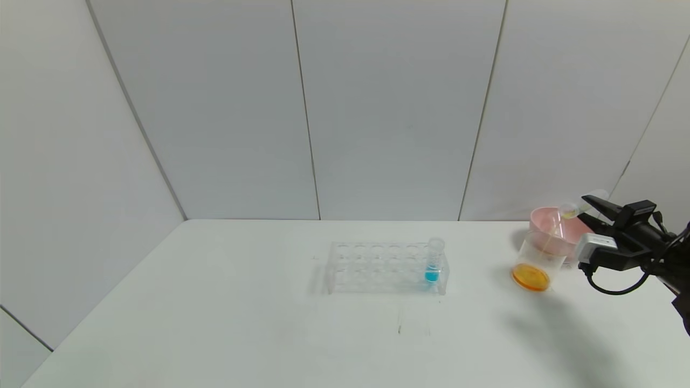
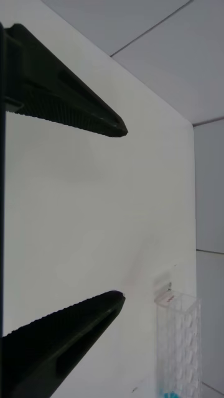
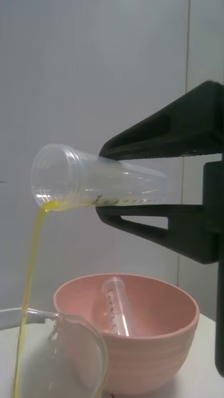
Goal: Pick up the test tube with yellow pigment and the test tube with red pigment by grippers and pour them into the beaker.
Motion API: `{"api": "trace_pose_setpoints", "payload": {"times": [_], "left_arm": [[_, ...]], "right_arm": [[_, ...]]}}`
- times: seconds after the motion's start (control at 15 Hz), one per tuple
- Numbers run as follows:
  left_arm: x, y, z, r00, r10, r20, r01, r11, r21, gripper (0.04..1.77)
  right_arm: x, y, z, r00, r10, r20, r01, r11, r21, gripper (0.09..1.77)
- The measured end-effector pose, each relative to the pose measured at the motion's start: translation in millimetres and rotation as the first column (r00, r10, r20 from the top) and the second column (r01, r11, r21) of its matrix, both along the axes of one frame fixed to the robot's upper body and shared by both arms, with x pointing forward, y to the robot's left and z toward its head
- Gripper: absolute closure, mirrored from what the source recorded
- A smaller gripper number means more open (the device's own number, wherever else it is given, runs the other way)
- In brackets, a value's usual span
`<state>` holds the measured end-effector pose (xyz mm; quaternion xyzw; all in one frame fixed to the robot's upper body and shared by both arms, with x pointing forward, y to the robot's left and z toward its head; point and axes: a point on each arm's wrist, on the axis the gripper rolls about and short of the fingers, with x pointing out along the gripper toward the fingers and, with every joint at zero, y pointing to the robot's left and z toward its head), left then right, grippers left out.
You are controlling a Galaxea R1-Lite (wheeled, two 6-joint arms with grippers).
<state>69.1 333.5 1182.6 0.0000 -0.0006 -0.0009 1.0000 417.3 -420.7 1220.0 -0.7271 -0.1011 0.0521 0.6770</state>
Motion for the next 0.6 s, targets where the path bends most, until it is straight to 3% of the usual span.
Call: {"api": "trace_pose_setpoints", "payload": {"times": [0.6], "left_arm": [[0.0,0.0,0.0,1.000,0.000,0.000,0.000,1.000,0.000,0.05]], "right_arm": [[-0.5,0.1,3.0,1.000,0.000,0.008,0.000,1.000,0.003,1.37]]}}
